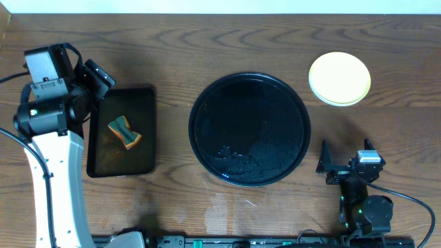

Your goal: Clean dirty plates on tray and stack at the side

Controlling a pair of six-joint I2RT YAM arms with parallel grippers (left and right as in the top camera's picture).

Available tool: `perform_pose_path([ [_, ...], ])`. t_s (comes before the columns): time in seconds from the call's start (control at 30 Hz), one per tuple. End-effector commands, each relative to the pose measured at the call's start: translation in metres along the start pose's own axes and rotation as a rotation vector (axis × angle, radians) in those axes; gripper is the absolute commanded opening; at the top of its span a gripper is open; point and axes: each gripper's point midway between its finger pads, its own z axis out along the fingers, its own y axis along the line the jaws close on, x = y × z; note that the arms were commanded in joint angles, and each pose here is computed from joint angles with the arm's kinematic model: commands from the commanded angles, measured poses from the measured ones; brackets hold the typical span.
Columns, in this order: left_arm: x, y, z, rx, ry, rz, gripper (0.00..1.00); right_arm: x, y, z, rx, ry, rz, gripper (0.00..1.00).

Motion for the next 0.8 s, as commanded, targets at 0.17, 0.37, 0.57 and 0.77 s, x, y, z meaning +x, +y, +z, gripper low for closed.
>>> perform_pose_path([
  [0.17, 0.0, 0.001, 0.001, -0.006, 0.0, 0.007, 0.84, 0.0, 0.0, 0.0, -0.003, 0.0, -0.01, 0.99],
  [0.37, 0.0, 0.001, 0.001, -0.006, 0.0, 0.007, 0.84, 0.0, 0.0, 0.0, -0.004, 0.0, -0.01, 0.99],
  [0.57, 0.002, 0.002, 0.002, -0.011, 0.01, 0.007, 0.84, 0.0, 0.0, 0.0, -0.003, 0.0, -0.01, 0.99],
  [0.77, 0.034, 0.018, 0.007, -0.061, 0.114, 0.018, 0.83, 0.0, 0.0, 0.0, -0.003, 0.0, -0.01, 0.99],
])
